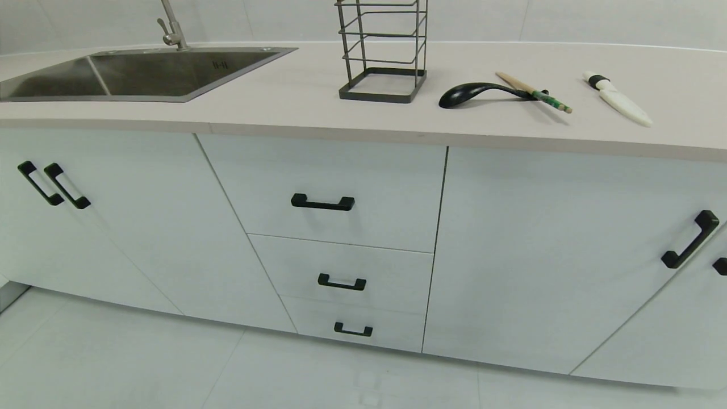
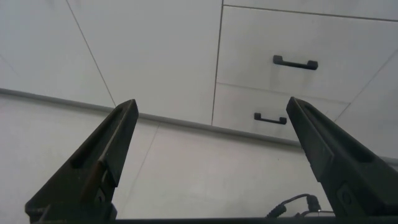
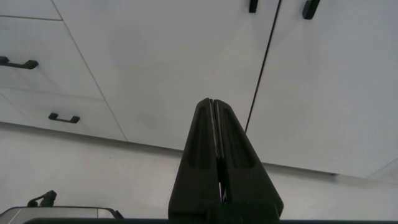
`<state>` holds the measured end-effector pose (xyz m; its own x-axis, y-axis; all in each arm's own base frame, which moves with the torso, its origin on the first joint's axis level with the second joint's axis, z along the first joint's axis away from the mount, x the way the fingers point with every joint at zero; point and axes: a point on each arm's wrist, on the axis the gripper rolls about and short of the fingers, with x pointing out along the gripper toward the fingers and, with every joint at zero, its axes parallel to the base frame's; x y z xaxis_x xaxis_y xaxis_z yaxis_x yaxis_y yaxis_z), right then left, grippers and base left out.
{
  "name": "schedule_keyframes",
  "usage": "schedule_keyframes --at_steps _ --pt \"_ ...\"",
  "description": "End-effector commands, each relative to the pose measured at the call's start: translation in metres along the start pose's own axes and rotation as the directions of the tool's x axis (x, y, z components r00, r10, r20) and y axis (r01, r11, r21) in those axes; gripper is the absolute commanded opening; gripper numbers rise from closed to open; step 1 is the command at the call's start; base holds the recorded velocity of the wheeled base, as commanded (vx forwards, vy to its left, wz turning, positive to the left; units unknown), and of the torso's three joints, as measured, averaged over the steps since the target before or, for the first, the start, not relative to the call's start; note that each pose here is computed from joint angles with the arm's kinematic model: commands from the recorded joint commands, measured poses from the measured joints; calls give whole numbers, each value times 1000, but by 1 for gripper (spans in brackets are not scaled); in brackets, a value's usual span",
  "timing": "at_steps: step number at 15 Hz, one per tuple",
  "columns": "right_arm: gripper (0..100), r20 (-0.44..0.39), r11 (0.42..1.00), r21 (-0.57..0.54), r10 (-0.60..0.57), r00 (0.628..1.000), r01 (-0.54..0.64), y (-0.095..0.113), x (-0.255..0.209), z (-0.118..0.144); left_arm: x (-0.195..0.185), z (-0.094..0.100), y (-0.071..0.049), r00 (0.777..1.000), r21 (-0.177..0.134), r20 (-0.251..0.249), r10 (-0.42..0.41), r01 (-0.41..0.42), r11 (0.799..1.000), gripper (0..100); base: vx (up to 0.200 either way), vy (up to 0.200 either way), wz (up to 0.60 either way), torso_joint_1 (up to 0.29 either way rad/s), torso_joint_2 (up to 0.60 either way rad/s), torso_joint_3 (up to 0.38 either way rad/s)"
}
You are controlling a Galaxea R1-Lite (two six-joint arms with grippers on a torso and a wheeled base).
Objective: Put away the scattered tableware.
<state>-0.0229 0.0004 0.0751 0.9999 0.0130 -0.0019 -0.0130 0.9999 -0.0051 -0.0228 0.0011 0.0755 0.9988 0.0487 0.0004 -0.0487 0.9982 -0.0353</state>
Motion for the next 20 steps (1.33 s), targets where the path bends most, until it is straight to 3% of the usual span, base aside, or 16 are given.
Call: schedule_keyframes --at_steps 1,5,8,16,17,18,19,20 --pt "0 -1 1000 1 1 1000 -1 0 0 0 0 0 0 1000 0 1 0 0 1000 100 0 0 0 0 0 0" --pt "0 -1 1000 -1 1 1000 -1 0 0 0 0 0 0 1000 -2 1 2 -2 1000 100 0 0 0 0 0 0" --pt "0 -1 1000 1 -1 1000 1 0 0 0 0 0 0 1000 -12 3 9 -9 1000 100 200 0 0 2 2 2" --pt "0 -1 1000 -3 1 1000 -1 0 0 0 0 0 0 1000 -11 4 8 -8 1000 100 0 0 0 0 0 0" --pt "0 -1 1000 1 -1 1000 1 0 0 0 -1 9 0 996 -10 87 1 0 1000 100 0 0 0 0 0 0" --pt "0 0 1000 4 -4 1000 4 0 0 0 -4 29 -1 962 34 273 -18 9 999 100 0 0 0 0 0 0" --pt "0 0 1000 5 -8 1000 8 0 0 0 -6 34 -2 944 124 323 -67 28 992 100 0 0 0 0 0 0" --pt "0 -1 1000 1 -10 1000 10 0 0 0 -6 33 -4 942 216 306 -141 76 974 100 0 0 0 0 0 0"
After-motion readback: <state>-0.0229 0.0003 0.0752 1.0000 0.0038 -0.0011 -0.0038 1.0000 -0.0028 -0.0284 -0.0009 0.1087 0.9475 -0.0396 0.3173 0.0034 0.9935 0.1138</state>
